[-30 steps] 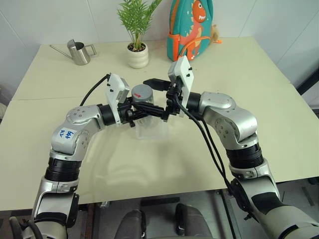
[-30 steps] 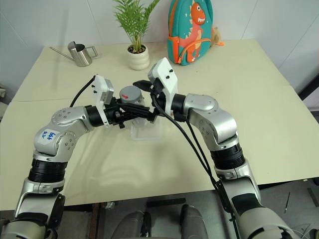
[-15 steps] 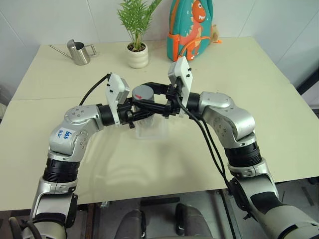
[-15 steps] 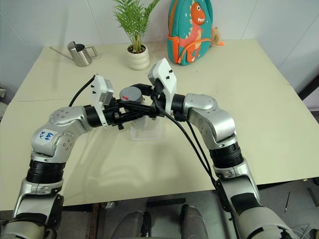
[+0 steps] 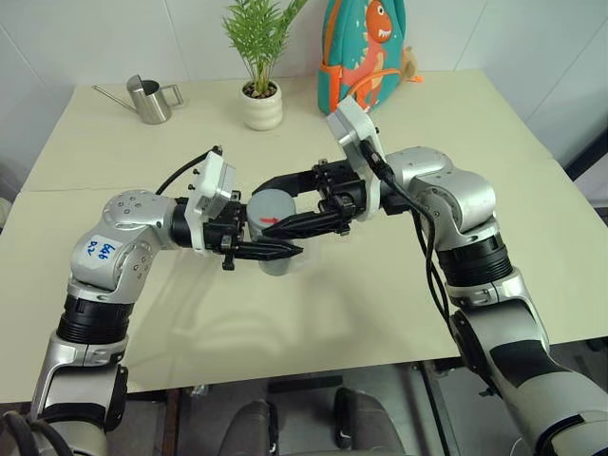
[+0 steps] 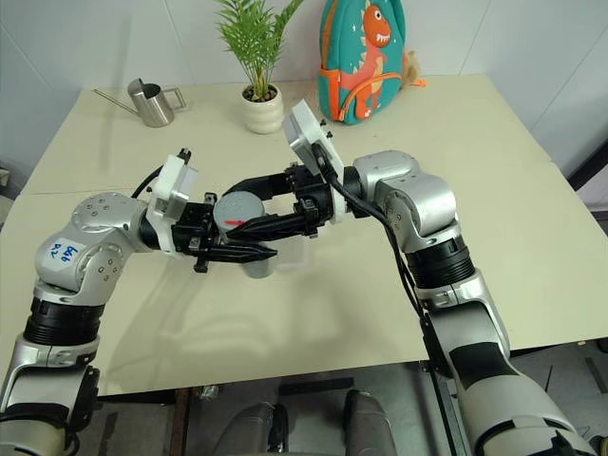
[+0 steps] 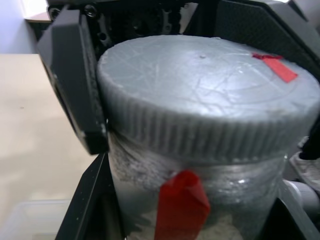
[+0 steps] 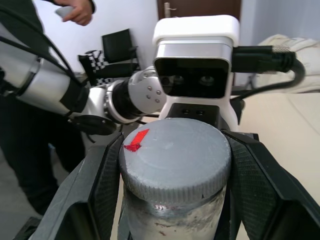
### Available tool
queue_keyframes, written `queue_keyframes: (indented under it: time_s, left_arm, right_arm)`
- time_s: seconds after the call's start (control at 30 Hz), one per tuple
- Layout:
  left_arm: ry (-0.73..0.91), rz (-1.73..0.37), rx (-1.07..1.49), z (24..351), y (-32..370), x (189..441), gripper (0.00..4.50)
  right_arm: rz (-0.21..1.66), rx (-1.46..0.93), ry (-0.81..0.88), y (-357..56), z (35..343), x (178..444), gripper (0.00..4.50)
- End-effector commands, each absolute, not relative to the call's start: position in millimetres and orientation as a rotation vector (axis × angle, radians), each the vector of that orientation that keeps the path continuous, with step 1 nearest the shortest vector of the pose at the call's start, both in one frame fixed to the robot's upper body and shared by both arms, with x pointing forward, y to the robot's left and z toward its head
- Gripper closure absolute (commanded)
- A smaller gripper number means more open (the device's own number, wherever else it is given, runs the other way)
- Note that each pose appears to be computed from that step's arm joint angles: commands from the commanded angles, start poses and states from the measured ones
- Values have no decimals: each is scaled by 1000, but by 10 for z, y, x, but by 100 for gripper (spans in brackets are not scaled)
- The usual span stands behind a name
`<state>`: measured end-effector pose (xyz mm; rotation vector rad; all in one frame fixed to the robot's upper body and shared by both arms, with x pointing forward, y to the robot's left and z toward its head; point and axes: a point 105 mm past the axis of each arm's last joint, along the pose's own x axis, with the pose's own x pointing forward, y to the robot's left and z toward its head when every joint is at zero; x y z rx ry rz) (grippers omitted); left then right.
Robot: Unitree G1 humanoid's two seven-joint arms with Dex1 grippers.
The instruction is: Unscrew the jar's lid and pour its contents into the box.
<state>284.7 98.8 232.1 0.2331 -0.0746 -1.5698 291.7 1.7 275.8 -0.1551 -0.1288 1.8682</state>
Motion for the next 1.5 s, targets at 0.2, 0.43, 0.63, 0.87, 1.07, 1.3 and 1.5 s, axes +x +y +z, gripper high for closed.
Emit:
queue_keyframes:
  time_s: [0.2, 0.43, 0.63, 0.87, 1.07, 1.3, 1.5]
  left_arm:
    - [-49, -1567, 201, 2247, 1050, 2769, 257]
    - [-81, -1383, 210, 2325, 1238, 2935, 257]
    - [-97, -1258, 244, 2321, 1298, 3090, 257]
    - [-101, -1286, 232, 2308, 1168, 3086, 257]
    - [-106, -1304, 231, 2312, 1118, 3073, 257]
    - [-112, -1310, 230, 2338, 1110, 3058, 257]
    - [-121, -1312, 234, 2371, 1109, 3063, 257]
  right_arm:
    - [1781, -158, -283, -132, 3010, 2964, 150]
    - [1613, -162, -334, -295, 3056, 3112, 2]
    - [1627, -180, -341, -247, 3029, 2990, 2]
    - [1612, -203, -303, 92, 2892, 2933, 2]
    - [1569, -191, -279, 199, 2841, 3063, 2]
    - [1532, -184, -296, 238, 2861, 3200, 2]
    - [1503, -205, -304, 177, 2873, 3316, 2]
